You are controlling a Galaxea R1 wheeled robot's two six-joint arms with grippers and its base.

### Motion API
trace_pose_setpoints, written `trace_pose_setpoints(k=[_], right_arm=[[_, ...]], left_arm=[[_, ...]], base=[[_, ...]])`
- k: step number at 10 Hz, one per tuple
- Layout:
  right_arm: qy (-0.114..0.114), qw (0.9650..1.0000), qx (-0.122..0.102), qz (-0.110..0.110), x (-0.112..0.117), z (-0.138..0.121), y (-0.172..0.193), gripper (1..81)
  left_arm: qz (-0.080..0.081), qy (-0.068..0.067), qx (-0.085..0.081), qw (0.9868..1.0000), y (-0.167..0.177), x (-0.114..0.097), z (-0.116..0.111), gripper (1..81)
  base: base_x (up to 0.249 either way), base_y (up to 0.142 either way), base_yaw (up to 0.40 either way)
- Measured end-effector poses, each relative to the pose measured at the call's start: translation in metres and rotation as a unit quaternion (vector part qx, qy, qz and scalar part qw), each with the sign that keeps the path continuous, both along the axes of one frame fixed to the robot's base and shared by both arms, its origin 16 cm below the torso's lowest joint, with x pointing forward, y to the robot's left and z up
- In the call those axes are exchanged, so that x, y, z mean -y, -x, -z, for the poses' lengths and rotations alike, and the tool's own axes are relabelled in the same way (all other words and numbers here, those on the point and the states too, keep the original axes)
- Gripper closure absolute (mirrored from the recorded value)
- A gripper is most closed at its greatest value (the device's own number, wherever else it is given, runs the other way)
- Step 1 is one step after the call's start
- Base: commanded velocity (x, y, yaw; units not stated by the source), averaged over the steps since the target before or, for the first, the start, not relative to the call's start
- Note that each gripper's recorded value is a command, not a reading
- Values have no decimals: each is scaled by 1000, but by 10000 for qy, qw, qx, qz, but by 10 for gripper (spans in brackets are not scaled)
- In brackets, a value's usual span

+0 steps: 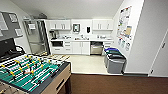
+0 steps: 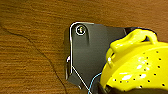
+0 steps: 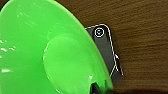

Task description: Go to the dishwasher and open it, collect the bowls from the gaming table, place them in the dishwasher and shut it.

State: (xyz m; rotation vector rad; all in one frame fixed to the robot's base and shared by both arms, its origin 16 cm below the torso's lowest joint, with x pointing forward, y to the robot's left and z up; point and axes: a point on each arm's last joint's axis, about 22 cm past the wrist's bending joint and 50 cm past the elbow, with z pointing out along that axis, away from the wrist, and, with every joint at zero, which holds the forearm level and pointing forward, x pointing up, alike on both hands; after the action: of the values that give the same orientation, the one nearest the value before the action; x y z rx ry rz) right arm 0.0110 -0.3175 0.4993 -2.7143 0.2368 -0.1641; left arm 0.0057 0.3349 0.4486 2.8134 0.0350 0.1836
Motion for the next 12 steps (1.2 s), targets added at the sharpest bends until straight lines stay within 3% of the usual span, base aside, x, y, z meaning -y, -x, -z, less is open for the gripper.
trace_pose_setpoints(k=[12], right_arm=[[11, 10000, 2, 4, 1, 0, 0, 811]], left_arm=[[-1, 13, 0, 10000, 0, 2, 0, 811]], base=[[197, -72, 0]])
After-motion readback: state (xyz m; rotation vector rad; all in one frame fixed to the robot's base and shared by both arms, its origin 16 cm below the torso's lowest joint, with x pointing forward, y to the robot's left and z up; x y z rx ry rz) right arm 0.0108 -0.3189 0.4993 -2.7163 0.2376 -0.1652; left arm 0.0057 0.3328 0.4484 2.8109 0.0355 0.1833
